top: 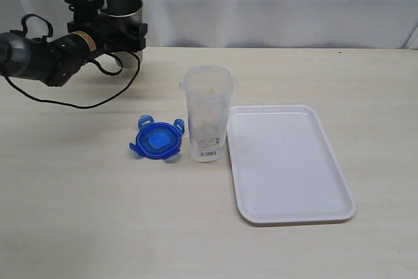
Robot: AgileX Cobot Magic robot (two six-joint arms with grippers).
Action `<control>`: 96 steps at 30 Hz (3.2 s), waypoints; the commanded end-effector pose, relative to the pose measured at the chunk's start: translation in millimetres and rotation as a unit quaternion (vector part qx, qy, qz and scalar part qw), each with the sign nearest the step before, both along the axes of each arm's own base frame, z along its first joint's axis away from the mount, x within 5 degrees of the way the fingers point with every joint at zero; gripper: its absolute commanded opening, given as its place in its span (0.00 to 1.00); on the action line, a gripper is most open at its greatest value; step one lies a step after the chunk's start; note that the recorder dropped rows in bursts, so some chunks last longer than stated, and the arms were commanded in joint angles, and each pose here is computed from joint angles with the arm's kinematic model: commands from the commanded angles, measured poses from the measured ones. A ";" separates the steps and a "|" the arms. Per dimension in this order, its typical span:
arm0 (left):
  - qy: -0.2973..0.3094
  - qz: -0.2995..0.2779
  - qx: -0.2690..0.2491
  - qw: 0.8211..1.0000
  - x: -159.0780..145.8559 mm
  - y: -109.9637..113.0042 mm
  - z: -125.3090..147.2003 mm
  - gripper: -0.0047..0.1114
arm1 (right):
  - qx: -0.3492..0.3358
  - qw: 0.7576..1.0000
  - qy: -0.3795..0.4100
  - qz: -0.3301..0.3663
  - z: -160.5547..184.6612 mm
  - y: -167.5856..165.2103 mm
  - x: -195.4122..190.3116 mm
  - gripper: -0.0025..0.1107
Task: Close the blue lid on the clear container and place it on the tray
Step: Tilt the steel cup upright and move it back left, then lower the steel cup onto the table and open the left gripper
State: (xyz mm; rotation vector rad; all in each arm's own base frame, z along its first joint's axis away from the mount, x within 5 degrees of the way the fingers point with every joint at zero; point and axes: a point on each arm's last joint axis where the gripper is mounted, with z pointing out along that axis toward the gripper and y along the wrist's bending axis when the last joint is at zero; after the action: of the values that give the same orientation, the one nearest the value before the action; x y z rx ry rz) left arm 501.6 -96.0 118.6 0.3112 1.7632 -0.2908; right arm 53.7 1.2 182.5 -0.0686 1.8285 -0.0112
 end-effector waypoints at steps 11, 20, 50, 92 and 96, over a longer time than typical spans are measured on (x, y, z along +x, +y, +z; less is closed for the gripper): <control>-0.026 0.056 -0.052 0.997 11.6 50.3 -5.4 0.04 | 0.001 1.000 -0.001 -0.002 -0.3 -0.2 -0.2 0.06; -0.026 0.056 -0.052 0.997 11.6 50.3 -6.3 0.04 | 0.001 1.000 -0.001 -0.002 -0.3 -0.2 -0.2 0.06; 0.030 0.059 -0.013 0.998 9.6 51.8 -17.9 0.29 | 0.001 1.000 -0.001 -0.002 -0.3 -0.2 -0.2 0.06; 0.109 0.079 0.006 0.991 -34.6 58.4 -9.0 0.82 | 0.001 1.000 -0.001 -0.002 -0.3 -0.2 -0.2 0.06; 0.127 0.102 -0.011 0.987 -51.8 62.0 -3.4 0.82 | 0.001 1.000 -0.001 -0.002 -0.3 -0.2 -0.2 0.06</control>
State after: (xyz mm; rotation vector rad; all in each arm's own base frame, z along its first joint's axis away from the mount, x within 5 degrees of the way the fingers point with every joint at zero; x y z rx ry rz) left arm 457.5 -36.0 106.2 0.1325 2.0326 -0.2012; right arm 53.7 1.2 182.5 -0.0686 1.8285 -0.0112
